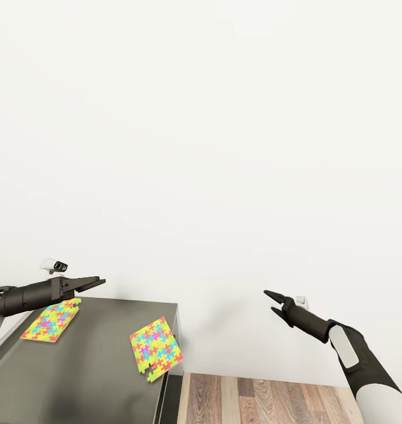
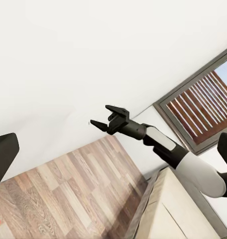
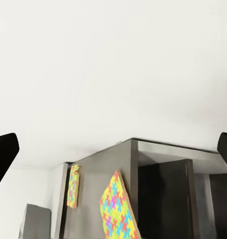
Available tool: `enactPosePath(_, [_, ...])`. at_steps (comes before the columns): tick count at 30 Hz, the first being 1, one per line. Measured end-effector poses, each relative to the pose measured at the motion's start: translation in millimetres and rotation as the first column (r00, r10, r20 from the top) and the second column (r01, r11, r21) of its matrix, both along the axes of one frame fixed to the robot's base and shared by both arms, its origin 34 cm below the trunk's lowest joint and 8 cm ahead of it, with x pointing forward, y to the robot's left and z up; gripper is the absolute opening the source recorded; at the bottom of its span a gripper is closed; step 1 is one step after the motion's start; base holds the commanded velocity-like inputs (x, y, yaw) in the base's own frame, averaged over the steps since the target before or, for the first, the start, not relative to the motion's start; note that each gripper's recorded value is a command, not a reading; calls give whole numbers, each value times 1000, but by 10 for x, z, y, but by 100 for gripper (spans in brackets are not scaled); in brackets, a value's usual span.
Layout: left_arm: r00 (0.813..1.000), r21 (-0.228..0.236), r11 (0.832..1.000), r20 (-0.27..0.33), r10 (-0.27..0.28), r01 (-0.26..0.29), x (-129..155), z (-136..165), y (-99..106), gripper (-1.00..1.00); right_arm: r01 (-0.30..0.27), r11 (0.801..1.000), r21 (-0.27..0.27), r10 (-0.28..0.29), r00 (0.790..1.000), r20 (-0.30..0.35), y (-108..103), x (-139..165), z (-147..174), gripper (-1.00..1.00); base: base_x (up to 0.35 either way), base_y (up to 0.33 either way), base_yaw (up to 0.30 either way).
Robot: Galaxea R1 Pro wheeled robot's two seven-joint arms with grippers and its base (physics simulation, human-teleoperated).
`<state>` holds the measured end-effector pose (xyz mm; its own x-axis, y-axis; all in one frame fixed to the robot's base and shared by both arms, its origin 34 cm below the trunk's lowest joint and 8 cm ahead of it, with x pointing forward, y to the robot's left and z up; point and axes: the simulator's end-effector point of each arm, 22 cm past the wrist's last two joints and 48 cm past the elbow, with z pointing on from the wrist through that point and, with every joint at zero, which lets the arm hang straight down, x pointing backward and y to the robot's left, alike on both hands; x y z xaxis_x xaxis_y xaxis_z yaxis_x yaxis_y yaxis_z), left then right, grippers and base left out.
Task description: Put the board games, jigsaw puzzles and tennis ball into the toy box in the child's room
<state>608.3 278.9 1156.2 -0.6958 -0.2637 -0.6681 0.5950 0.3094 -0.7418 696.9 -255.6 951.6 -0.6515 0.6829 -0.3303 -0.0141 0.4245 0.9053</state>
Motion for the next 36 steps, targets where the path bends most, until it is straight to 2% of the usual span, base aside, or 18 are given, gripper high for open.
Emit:
enactPosePath(4, [1000, 0, 1000, 0, -1, 1, 13, -36, -2, 100, 17, 999, -40, -21, 994, -108, 104, -49, -379, 100, 0, 0, 0])
enactPosePath(7, [1000, 0, 1000, 0, 0, 0, 23, -63, 0, 100, 19, 998, -60, -31, 980, -199, 182, -130, -690, 100, 0, 0, 0])
enactPosePath(12, [1000, 0, 1000, 1, 1, -1, 39, -108, 2, 100, 17, 998, -62, -32, 965, -260, 241, -202, -930, 100, 0, 0, 0])
enactPosePath(21, [1000, 1, 1000, 0, 0, 0, 64, -199, -2, 100, 17, 999, -36, -26, 968, -251, 285, -163, -976, 100, 0, 0, 0])
enactPosePath(24, [1000, 1, 1000, 1, 0, 0, 72, -231, -3, 100, 10, 1000, -7, -11, 974, -226, 325, -136, -926, 100, 0, 0, 0])
enactPosePath(28, [1000, 1, 1000, 2, 0, 0, 83, -273, -4, 100, -16, 997, 74, 27, 988, -150, 431, -91, -739, 100, 0, 0, 0])
enactPosePath(32, [1000, 2, 1000, 0, -3, 3, 92, -326, -15, 100, -31, 995, 99, 43, 992, -122, 473, -79, -706, 100, 0, 0, 0])
enactPosePath(36, [1000, -3, 1000, -1, -11, 11, 99, -388, -73, 100, -34, 994, 102, 46, 991, -123, 498, -80, -763, 100, 0, 0, 0])
